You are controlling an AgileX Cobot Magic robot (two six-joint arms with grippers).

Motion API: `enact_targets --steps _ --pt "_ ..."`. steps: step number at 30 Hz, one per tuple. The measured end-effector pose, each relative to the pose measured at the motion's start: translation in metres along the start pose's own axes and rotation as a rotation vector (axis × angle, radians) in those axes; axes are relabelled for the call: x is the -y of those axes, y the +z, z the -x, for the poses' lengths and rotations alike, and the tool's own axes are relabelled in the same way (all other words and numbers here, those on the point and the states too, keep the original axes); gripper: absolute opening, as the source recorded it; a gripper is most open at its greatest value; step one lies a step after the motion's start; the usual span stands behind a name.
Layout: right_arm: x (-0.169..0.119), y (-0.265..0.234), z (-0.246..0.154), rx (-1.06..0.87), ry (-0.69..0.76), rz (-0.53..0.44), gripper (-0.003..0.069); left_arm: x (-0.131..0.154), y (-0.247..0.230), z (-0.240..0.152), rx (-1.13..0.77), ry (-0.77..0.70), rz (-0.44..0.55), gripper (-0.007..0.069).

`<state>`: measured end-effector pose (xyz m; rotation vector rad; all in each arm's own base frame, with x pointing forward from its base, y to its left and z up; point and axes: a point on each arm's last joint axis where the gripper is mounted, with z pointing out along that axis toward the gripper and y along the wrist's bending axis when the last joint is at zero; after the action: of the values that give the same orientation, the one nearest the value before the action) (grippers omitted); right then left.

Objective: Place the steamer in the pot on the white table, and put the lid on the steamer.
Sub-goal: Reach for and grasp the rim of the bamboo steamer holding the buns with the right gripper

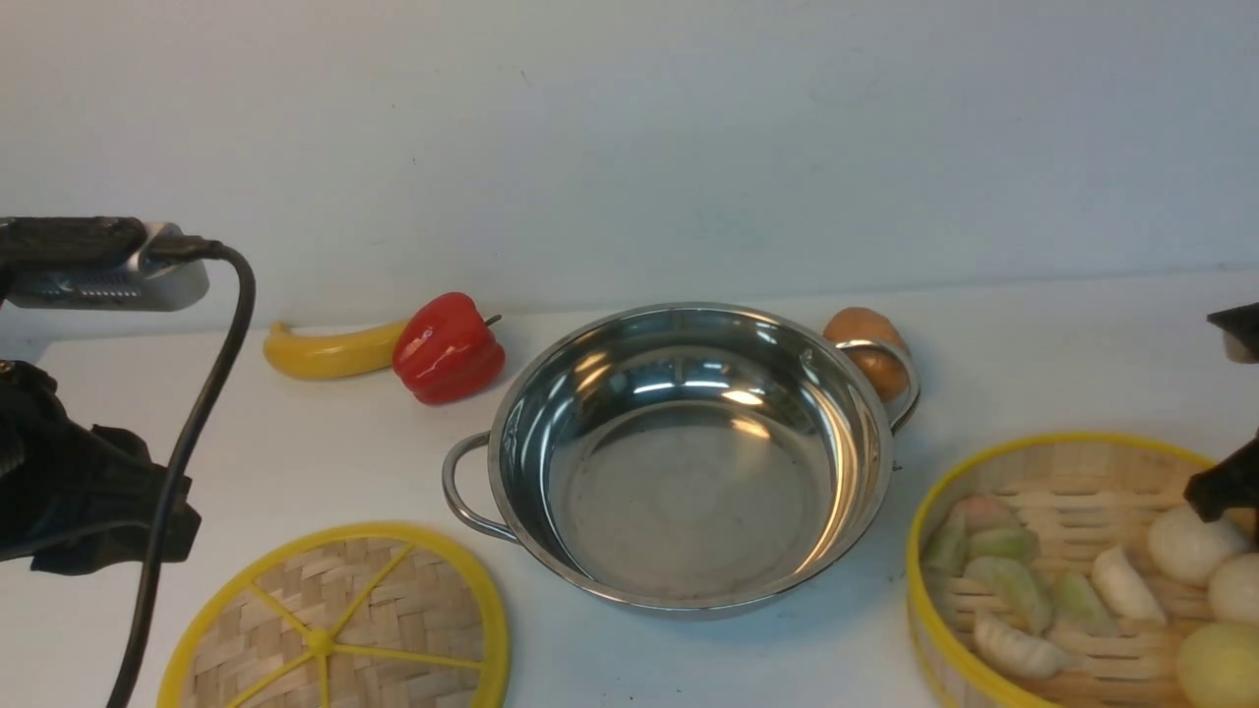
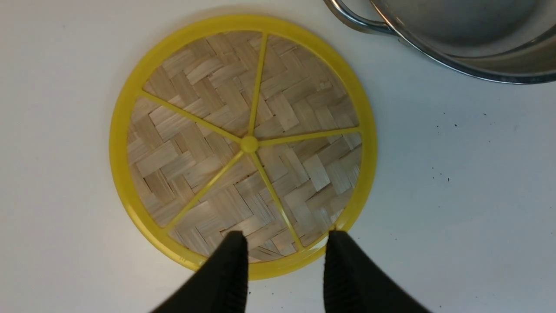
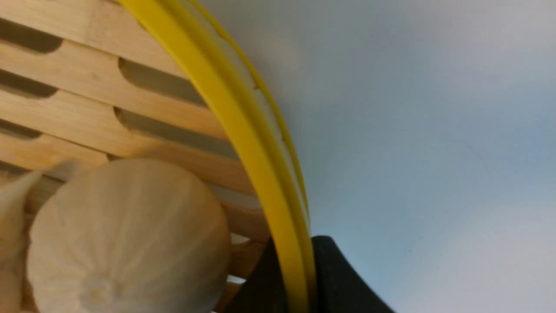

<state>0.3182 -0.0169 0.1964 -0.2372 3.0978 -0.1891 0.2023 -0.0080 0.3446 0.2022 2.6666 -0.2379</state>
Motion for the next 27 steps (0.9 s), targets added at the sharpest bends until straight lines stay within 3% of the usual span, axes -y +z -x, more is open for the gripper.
enact_targets --steps 27 --pt "0.003 -0.012 -0.007 -0.016 -0.009 -0.025 0.0055 0.0 0.0 0.0 0.0 0.0 -0.001 0.0242"
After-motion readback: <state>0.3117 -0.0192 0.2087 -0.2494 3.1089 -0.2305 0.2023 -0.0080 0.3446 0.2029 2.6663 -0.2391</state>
